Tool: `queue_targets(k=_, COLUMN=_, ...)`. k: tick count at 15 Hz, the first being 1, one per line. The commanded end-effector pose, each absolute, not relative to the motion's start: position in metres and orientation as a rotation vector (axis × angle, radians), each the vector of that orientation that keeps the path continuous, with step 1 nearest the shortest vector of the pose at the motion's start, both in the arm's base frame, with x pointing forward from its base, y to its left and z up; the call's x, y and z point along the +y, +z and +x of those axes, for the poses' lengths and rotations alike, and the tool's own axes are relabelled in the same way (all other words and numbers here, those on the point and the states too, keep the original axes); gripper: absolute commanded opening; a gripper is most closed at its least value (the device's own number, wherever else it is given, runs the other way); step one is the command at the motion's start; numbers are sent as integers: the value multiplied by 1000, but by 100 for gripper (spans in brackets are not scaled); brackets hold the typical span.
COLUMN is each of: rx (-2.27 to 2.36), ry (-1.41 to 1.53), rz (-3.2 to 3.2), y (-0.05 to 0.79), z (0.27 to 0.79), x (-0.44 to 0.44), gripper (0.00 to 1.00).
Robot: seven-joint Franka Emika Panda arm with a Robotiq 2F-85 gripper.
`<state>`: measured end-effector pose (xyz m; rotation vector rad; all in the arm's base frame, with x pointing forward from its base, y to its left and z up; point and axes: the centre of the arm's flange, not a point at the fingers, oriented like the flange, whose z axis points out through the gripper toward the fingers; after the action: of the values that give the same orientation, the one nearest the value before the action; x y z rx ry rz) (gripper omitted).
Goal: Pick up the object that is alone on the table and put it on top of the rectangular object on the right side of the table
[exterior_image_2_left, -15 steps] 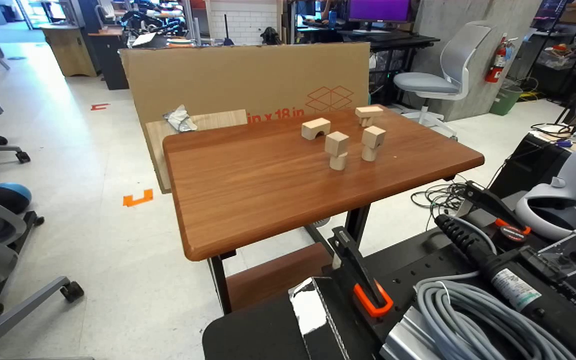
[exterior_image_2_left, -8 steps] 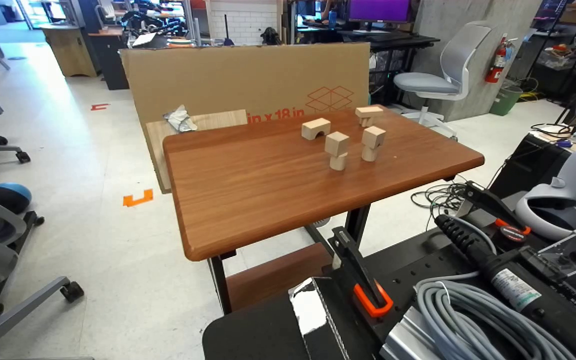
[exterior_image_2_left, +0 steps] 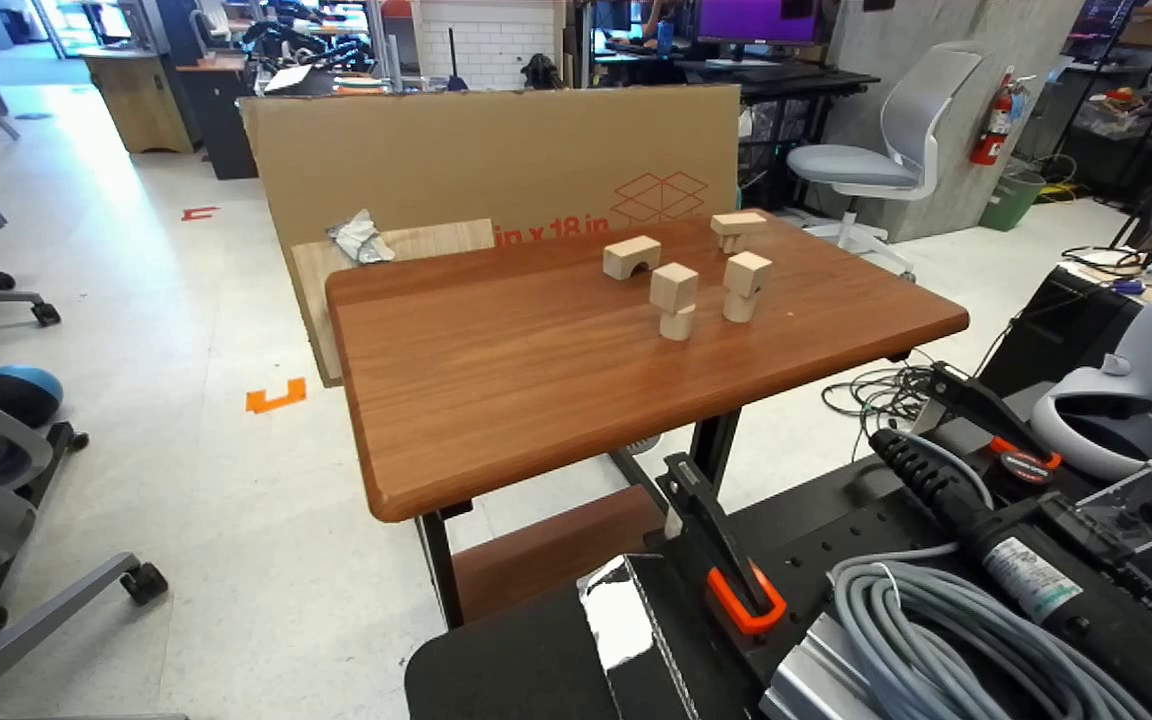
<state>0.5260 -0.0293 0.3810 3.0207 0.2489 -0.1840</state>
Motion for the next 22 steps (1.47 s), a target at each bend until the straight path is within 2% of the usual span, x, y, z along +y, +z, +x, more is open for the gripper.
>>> queue_targets(k=1, rx=228, ry=-300, rz=3002, y=362, z=592, x=-24, gripper=100)
queue_targets(k=9, rx=231, ry=-579, rz=3000, y=298, z=657, x=-23, gripper=100)
queue_targets(k=22, rx=257, ry=-674, rz=3023, y=203, z=672, x=-6, gripper=100)
